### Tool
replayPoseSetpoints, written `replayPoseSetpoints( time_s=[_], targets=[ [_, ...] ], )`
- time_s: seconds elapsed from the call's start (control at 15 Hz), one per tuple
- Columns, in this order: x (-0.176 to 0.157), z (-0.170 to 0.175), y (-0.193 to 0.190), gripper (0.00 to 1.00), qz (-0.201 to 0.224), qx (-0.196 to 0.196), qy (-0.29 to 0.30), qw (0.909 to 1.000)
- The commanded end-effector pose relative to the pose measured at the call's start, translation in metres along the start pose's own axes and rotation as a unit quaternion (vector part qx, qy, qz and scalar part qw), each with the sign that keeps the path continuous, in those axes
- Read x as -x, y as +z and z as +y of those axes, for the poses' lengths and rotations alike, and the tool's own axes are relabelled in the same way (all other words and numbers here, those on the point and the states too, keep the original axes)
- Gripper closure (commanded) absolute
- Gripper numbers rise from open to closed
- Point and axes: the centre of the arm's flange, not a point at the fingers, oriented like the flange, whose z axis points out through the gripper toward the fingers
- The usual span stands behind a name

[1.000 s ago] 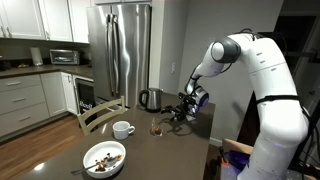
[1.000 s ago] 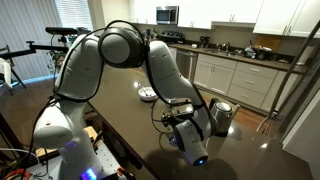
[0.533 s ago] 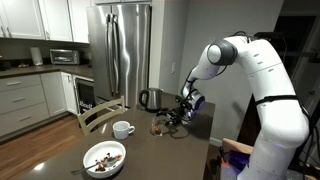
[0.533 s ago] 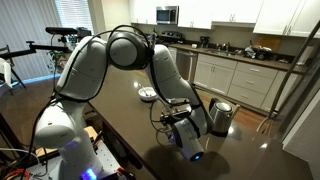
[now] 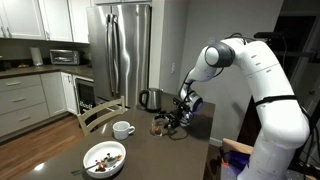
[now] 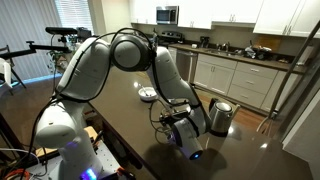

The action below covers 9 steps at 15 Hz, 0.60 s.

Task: Pick up the glass cup and pour some of it's content into the bowl

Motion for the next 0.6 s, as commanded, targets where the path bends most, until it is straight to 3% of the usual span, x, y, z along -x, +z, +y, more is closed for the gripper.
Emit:
replayPoseSetpoints(
  time_s=[0.0,0.53],
  targets=[
    [-0.002,-0.007,0.008,0.00,-0.006,-0.006,0.016,0.9998],
    [-0.003,-0.008,0.024,0.00,-0.012,0.009,0.047,0.9988]
  ],
)
